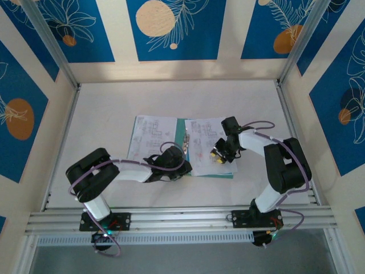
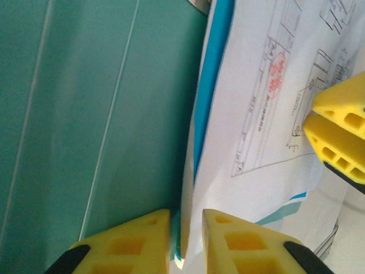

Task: Put the files into the folder

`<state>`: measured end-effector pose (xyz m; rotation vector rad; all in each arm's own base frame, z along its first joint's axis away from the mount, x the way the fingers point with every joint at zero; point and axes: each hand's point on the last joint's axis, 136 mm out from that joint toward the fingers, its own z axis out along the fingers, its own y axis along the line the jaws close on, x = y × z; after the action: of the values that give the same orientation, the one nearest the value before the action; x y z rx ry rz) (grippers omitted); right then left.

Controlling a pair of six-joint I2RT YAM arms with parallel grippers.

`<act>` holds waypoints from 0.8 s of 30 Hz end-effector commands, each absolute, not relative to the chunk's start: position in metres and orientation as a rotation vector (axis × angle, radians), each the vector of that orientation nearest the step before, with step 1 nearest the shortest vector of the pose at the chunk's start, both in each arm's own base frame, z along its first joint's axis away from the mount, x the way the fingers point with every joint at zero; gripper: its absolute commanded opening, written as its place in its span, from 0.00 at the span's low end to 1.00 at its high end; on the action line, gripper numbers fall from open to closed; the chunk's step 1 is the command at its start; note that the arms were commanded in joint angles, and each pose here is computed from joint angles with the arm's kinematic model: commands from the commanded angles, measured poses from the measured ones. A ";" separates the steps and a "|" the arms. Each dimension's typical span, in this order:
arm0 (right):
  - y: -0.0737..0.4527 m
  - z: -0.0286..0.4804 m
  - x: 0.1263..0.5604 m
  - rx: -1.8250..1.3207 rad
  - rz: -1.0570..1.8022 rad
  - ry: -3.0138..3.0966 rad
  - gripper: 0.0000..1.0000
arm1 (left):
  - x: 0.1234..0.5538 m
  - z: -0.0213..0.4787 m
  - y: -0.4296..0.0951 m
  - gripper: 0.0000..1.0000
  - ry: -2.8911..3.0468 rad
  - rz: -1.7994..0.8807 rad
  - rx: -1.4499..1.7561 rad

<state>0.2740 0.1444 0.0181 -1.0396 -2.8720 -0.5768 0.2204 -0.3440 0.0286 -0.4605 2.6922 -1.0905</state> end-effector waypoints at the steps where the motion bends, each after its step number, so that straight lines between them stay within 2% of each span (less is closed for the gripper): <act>1: 0.150 0.011 0.264 -1.074 -0.543 -2.820 0.31 | 0.222 0.026 -0.336 0.29 2.686 -1.063 -0.478; 4: 0.150 0.010 0.260 -1.086 -0.514 -2.820 0.31 | 0.222 0.027 -0.335 0.37 2.687 -1.055 -0.470; 10: 0.153 0.012 0.262 -1.097 -0.513 -2.823 0.31 | 0.221 0.026 -0.334 0.35 2.699 -1.042 -0.464; 24: 0.153 0.013 0.262 -1.072 -0.489 -2.846 0.31 | 0.223 0.024 -0.335 0.00 2.707 -1.020 -0.458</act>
<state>0.2692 0.1585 0.0182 -1.0623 -2.8536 -0.5709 0.2194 -0.3413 0.0274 -0.4517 2.6979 -1.0714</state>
